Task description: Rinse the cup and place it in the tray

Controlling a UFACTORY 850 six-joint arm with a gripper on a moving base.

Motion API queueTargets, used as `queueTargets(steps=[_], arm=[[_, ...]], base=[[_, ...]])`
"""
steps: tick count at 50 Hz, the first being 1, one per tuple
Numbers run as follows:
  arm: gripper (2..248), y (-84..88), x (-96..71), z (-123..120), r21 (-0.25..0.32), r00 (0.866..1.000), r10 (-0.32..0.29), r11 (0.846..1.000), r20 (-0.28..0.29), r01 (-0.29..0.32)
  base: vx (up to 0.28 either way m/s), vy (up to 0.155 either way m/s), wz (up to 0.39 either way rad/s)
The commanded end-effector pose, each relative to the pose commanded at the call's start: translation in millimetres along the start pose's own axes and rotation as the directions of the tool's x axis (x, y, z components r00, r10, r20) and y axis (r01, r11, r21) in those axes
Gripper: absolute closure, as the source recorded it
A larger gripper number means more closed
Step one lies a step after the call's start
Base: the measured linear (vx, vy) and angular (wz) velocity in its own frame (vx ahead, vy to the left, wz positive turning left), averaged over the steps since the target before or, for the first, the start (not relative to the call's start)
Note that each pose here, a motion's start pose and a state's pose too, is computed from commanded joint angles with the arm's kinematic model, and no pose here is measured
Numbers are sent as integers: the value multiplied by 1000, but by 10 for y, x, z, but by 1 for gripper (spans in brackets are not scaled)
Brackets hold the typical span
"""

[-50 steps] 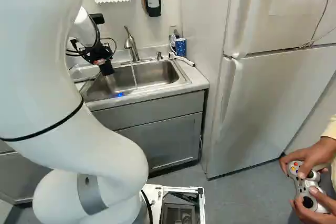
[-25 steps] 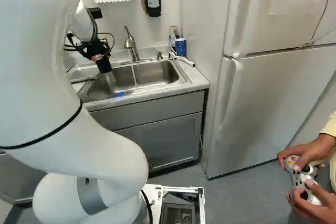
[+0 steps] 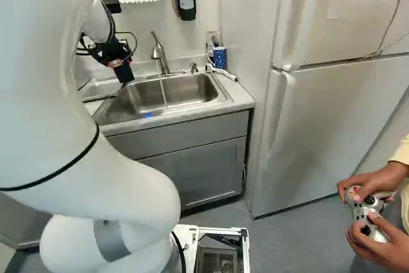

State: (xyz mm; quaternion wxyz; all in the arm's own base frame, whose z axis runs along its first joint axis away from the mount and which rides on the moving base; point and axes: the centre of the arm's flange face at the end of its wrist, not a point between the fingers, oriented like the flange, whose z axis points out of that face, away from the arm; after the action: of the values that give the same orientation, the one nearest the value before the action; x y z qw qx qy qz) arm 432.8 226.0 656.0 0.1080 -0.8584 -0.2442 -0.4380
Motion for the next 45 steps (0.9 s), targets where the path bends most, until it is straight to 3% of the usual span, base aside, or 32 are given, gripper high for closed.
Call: queueTargets(steps=[24, 35, 45], arm=[[128, 1, 66, -85, -1, 1000, 5, 1000, -21, -5], [128, 1, 66, -85, 1, 995, 96, 995, -21, -96], [128, -4, 69, -81, 4, 980, 197, 980, -20, -197]], base=[[0, 0, 0], [0, 0, 0], [0, 0, 0]])
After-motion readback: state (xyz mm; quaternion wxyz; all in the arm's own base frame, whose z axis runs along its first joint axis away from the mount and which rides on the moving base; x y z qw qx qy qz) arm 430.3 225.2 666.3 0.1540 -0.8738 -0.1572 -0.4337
